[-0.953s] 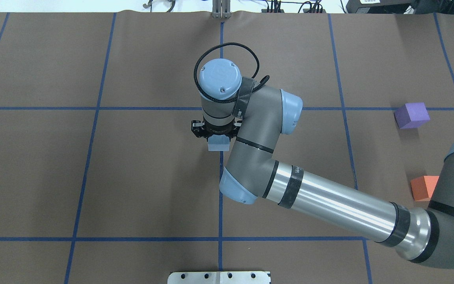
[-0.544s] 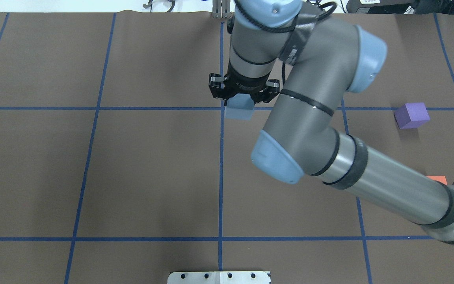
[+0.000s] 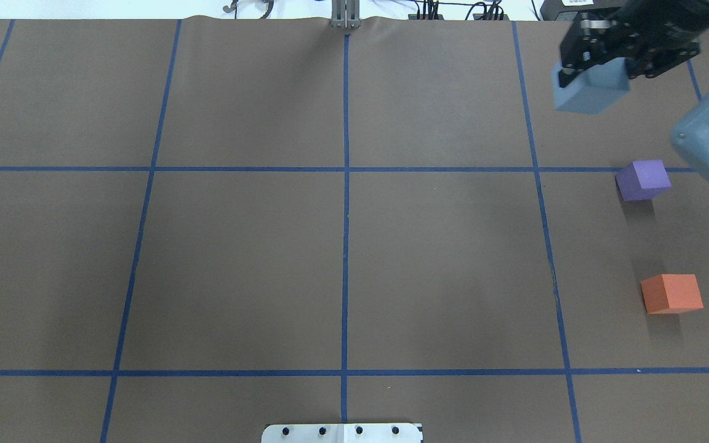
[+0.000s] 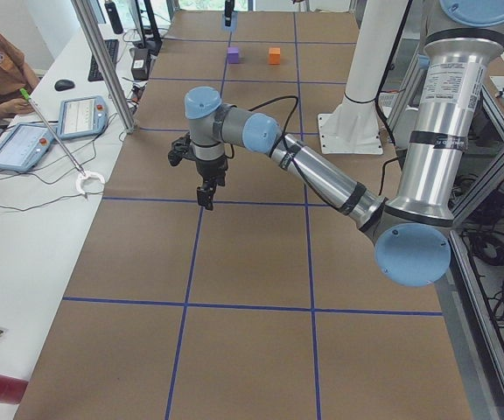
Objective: Place blue block between orange and purple blocks
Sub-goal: 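Carry the light blue cube with the right gripper toward the purple cube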
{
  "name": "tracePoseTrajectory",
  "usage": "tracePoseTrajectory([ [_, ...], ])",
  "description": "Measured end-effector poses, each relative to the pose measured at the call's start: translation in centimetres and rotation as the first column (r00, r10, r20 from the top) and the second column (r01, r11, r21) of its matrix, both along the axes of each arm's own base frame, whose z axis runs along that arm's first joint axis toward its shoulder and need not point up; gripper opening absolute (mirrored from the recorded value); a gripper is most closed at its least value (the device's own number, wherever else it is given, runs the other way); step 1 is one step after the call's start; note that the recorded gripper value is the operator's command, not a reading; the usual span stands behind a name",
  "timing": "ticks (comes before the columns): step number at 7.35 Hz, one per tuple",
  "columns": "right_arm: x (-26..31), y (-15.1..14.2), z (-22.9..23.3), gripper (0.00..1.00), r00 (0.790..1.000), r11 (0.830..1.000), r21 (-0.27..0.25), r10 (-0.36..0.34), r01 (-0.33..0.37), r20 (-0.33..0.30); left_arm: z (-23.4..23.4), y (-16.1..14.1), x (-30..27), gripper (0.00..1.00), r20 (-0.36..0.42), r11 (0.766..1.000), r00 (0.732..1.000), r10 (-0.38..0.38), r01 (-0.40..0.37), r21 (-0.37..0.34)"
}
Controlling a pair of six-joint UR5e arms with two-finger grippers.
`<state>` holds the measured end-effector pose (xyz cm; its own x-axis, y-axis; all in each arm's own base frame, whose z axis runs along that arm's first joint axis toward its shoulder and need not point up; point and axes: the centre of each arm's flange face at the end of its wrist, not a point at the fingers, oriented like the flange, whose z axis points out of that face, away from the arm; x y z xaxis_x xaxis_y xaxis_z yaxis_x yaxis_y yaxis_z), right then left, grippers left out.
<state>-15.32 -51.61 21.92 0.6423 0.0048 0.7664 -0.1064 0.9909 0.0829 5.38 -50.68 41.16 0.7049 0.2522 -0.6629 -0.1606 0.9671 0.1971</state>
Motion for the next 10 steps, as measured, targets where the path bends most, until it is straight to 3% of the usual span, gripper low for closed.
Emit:
tracePoseTrajectory([
  [2,5.6,1.6,11.5,0.00,0.990,0.994,0.000,-0.110,0.110,-0.087,0.4,0.0,-0.7,1.00,0.007,1.000,1.000,-0.019,0.019,-0.011],
  [5,7.4,3.8,22.4,0.00,0.971,0.977,-0.113,-0.195,0.180,-0.138,2.5,-0.4,-0.6,1.00,0.031,0.999,0.999,-0.015,0.016,-0.048],
  [7,6.0,3.0,27.6,0.00,0.968,0.974,-0.115,-0.209,0.194,-0.138,3.6,-0.8,-0.4,1.00,0.037,0.998,0.999,-0.011,0.014,-0.066],
  [10,1.7,3.5,29.8,0.00,0.953,0.962,-0.118,-0.264,0.248,-0.147,3.8,-1.0,-0.4,1.00,0.036,0.998,0.999,-0.010,0.012,-0.055],
])
